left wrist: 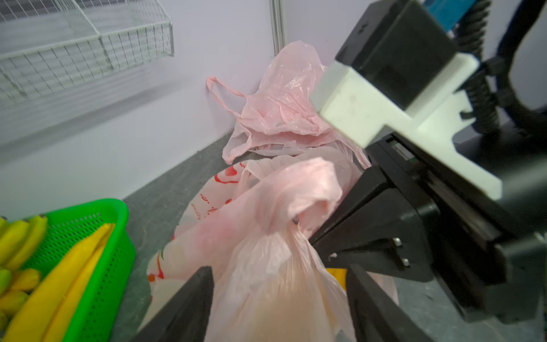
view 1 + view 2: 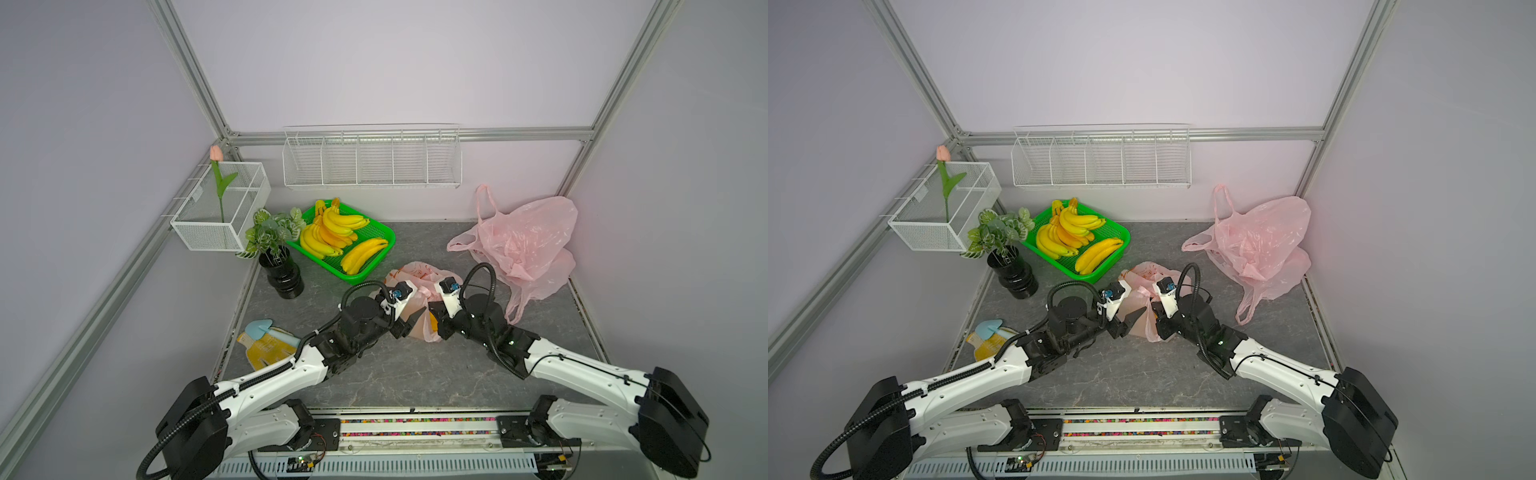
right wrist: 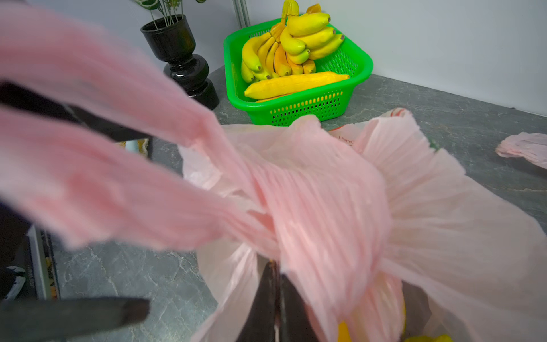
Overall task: Place the banana into a plastic bag & tie a knot
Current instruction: Cross the plastic bag at the center of the board.
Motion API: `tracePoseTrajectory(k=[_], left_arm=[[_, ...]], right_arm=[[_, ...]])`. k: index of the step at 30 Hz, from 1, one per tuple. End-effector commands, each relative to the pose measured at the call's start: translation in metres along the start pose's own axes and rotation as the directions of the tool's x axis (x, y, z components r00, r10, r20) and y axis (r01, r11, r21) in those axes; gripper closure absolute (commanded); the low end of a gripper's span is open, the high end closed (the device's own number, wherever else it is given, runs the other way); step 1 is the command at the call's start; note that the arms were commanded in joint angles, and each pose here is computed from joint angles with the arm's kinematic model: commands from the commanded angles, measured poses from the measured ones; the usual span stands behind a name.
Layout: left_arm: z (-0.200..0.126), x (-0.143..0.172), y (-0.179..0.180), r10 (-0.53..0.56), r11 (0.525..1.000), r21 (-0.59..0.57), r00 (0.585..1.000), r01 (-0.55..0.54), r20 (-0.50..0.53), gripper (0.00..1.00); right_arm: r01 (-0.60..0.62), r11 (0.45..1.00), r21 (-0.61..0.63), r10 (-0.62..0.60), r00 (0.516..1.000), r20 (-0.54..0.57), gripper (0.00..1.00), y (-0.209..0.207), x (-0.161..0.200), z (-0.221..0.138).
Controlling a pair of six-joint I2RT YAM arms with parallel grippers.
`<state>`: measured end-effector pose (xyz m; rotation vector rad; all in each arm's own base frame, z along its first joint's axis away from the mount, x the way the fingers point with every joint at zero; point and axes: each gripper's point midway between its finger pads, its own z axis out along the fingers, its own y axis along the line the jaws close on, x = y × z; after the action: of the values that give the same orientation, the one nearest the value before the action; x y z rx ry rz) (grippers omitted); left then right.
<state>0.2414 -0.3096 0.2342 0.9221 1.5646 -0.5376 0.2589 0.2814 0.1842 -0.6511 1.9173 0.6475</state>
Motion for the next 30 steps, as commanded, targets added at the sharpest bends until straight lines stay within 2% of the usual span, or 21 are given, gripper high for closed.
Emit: tracePoseTrajectory(k=[1, 7, 10, 13, 20, 27, 30], left_arm=[[0.008, -0.005, 0.006, 0.068, 0.997, -0.027, 0.998, -0.068, 0.003, 0.19], [0.022, -0.016, 0.015, 0.099, 0.993, -0.067, 0.995, -0.099, 0.007, 0.06], [0.027, -0.023, 0.012, 0.110, 0.993, -0.037, 0.994, -0.109, 0.021, 0.06], [0.032, -0.028, 0.004, 0.109, 0.993, 0.031, 0.993, -0.110, 0.035, 0.09], [0.050, -0.017, -0.015, 0.120, 0.977, 0.182, 0.992, -0.112, -0.034, 0.25], [0.056, -0.007, -0.015, 0.117, 0.974, 0.206, 0.990, -0.098, -0.084, 0.25], [0.058, -0.004, -0.015, 0.111, 0.972, 0.218, 0.988, -0.085, -0.107, 0.32]], right_arm=[[-0.010, 1.000, -0.023, 0.010, 1.000, 0.017, 0.93, 0.002, 0.000, 0.001], [-0.005, 0.999, -0.033, 0.006, 1.000, 0.013, 0.93, 0.003, 0.005, 0.000], [-0.002, 0.999, -0.039, 0.002, 1.000, 0.007, 0.93, 0.004, 0.008, 0.000], [-0.001, 0.999, -0.037, 0.002, 1.000, 0.011, 0.93, 0.004, 0.008, -0.001], [0.006, 0.999, -0.048, -0.004, 0.999, 0.035, 0.93, 0.006, 0.004, -0.005], [0.011, 0.999, -0.050, -0.008, 0.998, 0.061, 0.93, 0.006, -0.004, -0.008], [0.016, 0.998, -0.054, -0.012, 0.997, 0.073, 0.93, 0.007, -0.007, -0.009]])
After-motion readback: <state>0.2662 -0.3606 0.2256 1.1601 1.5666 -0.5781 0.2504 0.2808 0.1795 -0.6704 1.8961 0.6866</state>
